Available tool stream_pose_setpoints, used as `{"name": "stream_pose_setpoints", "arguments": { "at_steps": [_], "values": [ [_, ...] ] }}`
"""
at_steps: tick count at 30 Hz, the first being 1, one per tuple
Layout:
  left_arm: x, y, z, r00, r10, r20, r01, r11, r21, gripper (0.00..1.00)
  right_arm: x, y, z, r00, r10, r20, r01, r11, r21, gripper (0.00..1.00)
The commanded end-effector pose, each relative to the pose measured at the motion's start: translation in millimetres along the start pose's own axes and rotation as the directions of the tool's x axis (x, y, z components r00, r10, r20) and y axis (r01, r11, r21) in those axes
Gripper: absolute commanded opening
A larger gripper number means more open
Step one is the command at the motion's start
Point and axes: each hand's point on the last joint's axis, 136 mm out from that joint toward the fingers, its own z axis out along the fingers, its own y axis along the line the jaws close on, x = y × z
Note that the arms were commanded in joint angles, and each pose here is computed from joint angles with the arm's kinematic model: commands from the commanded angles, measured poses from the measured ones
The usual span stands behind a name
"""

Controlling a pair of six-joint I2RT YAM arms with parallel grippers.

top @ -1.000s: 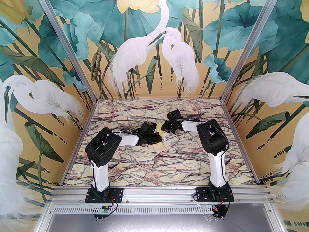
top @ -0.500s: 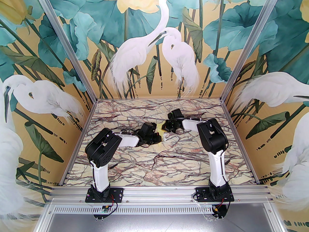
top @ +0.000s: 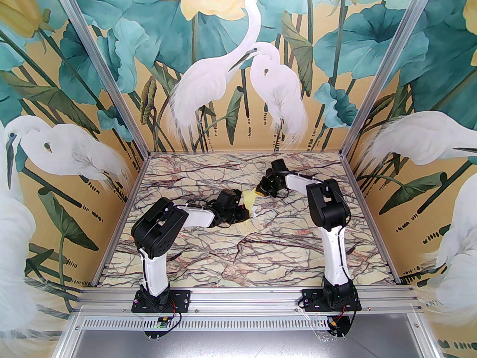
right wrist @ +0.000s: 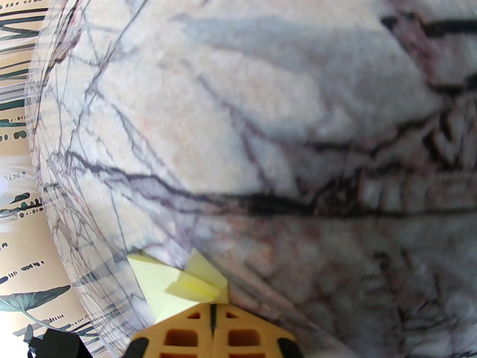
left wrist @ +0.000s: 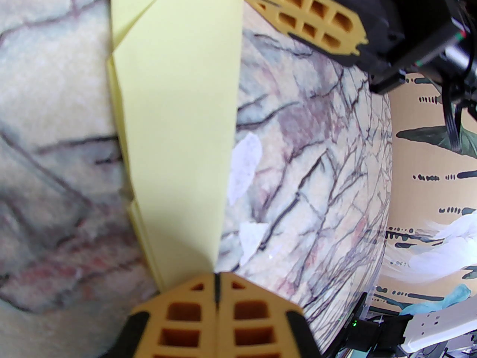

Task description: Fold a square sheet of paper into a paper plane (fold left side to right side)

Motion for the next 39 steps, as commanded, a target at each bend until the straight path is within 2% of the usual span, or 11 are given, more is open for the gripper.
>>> {"name": "stream_pose_setpoints", "arguments": {
  "at_steps": [1,8,12,18,21,25,31,36,39],
  "values": [
    [67.5,42.8,0.9,0.975,-0.092,-0.203,0.063,0.988,-0.144,0.00,-37.5,-57.0,-2.9,0.991,0.076,0.106,-0.091,0.986,0.139,0.00],
    [67.3,40.3,0.6,0.975,-0.088,-0.206,0.060,0.988,-0.140,0.00,-62.8,-69.3,-10.6,0.986,0.112,0.126,-0.128,0.983,0.130,0.00],
    [64.2,37.9,0.6,0.976,-0.086,-0.201,0.058,0.989,-0.139,0.00,-58.5,-50.0,-22.9,0.989,0.067,0.134,-0.077,0.994,0.078,0.00],
    [61.4,35.5,0.6,0.977,-0.087,-0.195,0.061,0.989,-0.136,0.00,-18.9,2.2,-48.4,0.985,-0.042,0.166,0.051,0.997,-0.052,0.00],
    [61.0,35.6,0.8,0.977,-0.089,-0.195,0.063,0.989,-0.137,0.00,8.3,23.9,-44.0,0.985,-0.095,0.147,0.110,0.989,-0.097,0.00],
    [59.9,34.9,1.3,0.977,-0.086,-0.194,0.059,0.989,-0.139,0.00,35.5,33.5,-25.0,0.989,-0.113,0.092,0.125,0.982,-0.141,0.00],
    [57.5,32.7,1.7,0.978,-0.084,-0.193,0.057,0.989,-0.138,0.00,52.4,18.6,-1.7,0.995,-0.100,0.030,0.103,0.987,-0.127,0.00],
    [50.5,23.9,-1.4,0.980,-0.074,-0.183,0.052,0.991,-0.121,0.00,56.0,-9.9,11.4,0.996,-0.085,-0.012,0.085,0.996,-0.012,0.00],
    [37.9,6.5,-6.1,0.986,-0.052,-0.158,0.040,0.996,-0.079,0.02,58.2,-19.4,14.7,0.997,-0.079,-0.024,0.080,0.997,0.019,0.00]
  ]
}}
